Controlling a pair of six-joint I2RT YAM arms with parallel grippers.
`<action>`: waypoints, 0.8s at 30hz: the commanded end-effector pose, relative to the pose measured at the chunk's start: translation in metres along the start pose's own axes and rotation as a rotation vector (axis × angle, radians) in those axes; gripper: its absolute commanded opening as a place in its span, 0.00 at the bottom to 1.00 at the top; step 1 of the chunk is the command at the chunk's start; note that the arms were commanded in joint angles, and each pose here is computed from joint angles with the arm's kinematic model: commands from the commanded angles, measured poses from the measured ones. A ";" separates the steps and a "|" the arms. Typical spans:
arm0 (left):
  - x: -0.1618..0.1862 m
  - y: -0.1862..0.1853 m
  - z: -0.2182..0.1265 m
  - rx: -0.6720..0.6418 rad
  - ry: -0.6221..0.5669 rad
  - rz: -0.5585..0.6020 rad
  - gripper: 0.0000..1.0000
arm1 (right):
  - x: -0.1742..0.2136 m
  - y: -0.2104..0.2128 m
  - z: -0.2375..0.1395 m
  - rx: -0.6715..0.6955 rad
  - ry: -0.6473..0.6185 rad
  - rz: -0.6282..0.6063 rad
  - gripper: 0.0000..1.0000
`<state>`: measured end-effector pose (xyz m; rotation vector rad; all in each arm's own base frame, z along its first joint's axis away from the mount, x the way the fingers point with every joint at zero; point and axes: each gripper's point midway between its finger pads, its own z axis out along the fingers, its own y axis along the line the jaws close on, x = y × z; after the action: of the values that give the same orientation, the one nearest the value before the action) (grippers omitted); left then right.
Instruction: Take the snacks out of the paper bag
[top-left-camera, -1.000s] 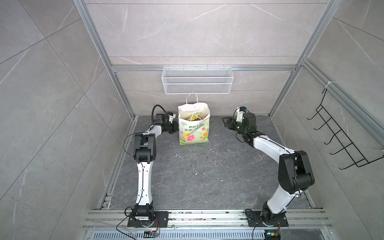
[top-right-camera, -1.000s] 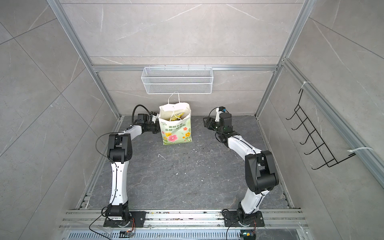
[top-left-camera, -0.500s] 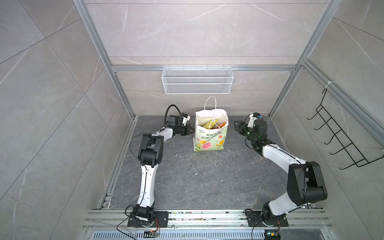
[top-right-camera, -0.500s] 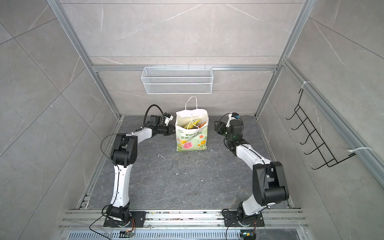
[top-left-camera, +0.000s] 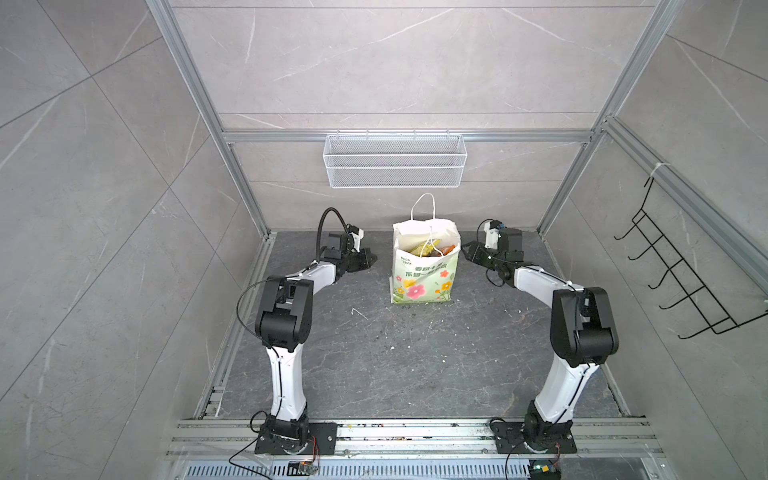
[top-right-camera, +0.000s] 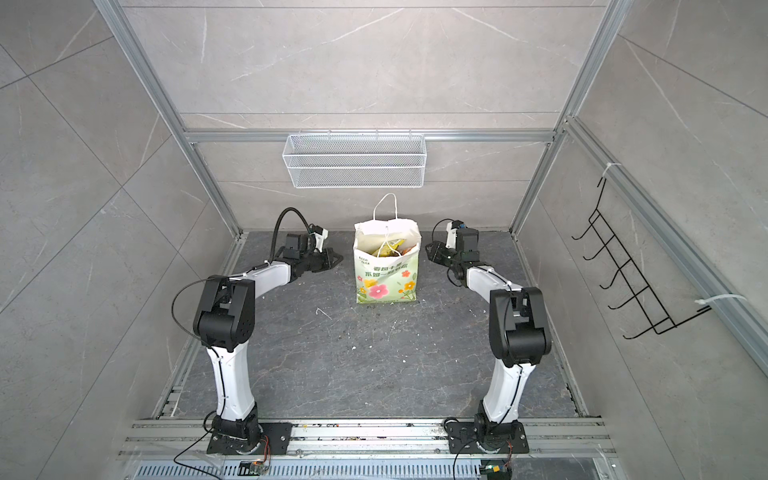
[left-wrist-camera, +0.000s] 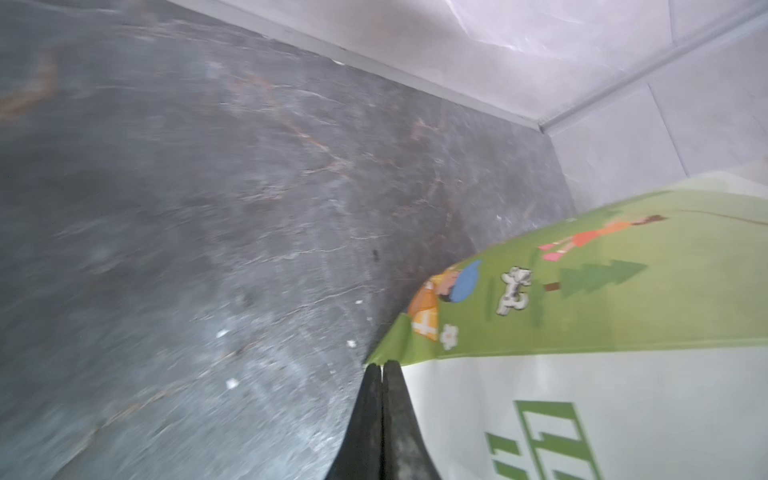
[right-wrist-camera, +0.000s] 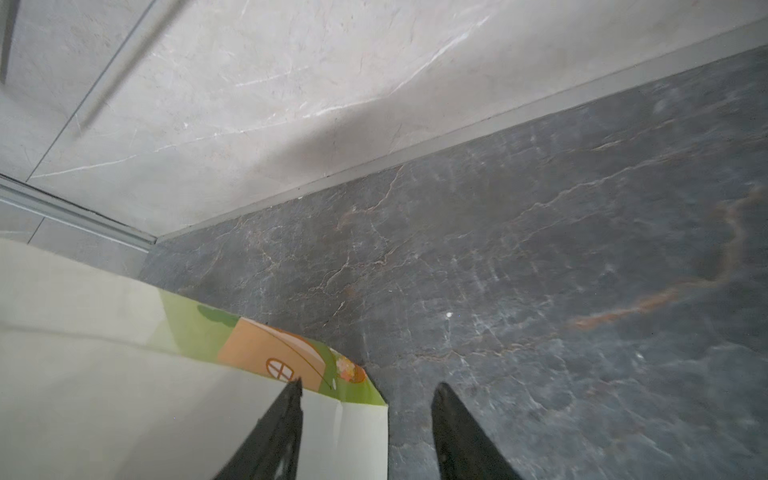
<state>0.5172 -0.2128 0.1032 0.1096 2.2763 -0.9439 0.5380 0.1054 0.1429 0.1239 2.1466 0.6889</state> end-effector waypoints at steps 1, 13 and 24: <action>-0.002 0.004 0.001 -0.037 -0.069 -0.040 0.00 | 0.020 0.014 0.019 -0.092 0.103 -0.004 0.52; 0.021 0.032 0.006 -0.122 -0.073 -0.082 0.00 | 0.078 0.045 0.048 -0.232 0.222 -0.048 0.53; 0.039 0.052 -0.031 -0.223 -0.152 -0.105 0.00 | 0.124 0.083 0.024 -0.267 0.265 -0.091 0.54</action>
<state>0.4758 -0.1711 0.0272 -0.1561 2.3654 -0.7390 0.4767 0.2090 0.0603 -0.1402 2.3329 0.9478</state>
